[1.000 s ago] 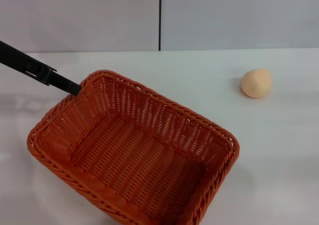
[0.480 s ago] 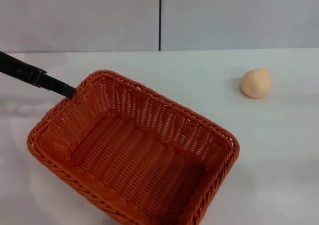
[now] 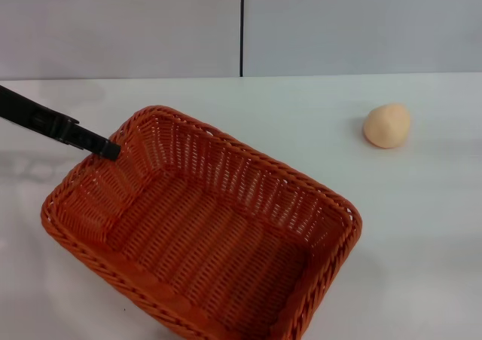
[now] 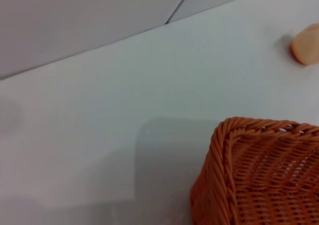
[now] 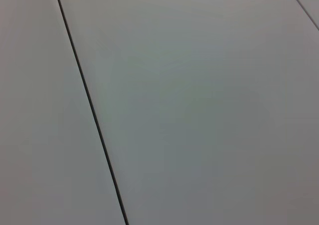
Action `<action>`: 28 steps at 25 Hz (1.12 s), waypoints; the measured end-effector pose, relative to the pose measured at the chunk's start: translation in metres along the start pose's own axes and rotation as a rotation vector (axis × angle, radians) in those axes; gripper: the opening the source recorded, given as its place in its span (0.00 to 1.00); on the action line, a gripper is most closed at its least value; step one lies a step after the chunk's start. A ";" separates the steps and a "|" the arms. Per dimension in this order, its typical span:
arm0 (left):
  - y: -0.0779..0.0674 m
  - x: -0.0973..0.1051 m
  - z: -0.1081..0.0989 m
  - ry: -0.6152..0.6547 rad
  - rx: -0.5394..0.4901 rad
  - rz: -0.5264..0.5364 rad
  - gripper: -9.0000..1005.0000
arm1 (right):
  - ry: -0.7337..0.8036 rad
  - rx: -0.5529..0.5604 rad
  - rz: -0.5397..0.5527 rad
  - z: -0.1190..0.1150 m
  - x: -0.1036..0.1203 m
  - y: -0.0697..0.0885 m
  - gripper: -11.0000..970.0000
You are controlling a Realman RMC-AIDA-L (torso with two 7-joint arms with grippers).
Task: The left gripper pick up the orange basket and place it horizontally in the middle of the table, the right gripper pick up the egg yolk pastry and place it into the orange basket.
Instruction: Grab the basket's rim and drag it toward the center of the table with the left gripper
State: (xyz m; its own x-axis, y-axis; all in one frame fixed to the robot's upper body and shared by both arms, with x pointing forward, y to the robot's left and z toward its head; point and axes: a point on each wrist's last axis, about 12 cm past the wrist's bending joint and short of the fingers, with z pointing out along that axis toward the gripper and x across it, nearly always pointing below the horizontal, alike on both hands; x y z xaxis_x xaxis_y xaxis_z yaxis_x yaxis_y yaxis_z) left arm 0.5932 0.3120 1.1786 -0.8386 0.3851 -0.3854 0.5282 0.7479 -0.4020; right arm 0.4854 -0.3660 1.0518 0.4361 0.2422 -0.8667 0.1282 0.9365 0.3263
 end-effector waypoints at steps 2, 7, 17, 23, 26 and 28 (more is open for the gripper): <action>0.000 0.000 0.003 0.009 -0.006 0.004 0.79 | 0.002 0.001 0.000 0.000 0.000 0.000 0.68; 0.000 0.000 0.011 0.039 -0.019 0.018 0.76 | -0.004 0.008 -0.002 0.001 -0.001 -0.001 0.68; -0.008 -0.009 0.026 0.138 -0.088 0.055 0.72 | 0.030 0.047 0.028 0.002 0.003 -0.007 0.67; -0.009 -0.012 0.024 0.131 -0.098 0.063 0.66 | 0.035 0.060 0.027 0.001 0.003 -0.010 0.67; -0.008 -0.012 0.022 0.137 -0.108 0.057 0.56 | 0.030 0.069 0.025 0.001 0.002 -0.012 0.67; -0.008 -0.012 0.021 0.140 -0.117 0.054 0.49 | 0.027 0.078 0.023 0.001 0.001 -0.013 0.67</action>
State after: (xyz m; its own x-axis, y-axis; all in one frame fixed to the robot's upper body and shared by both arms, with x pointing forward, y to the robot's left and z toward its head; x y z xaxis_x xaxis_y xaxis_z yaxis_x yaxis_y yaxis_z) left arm 0.6021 0.2896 1.1693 -0.8239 0.4920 -0.2813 0.5610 0.7786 -0.2811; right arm 0.4846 -0.3784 1.0468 0.4155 0.2710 -0.8683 0.1884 0.9082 0.3737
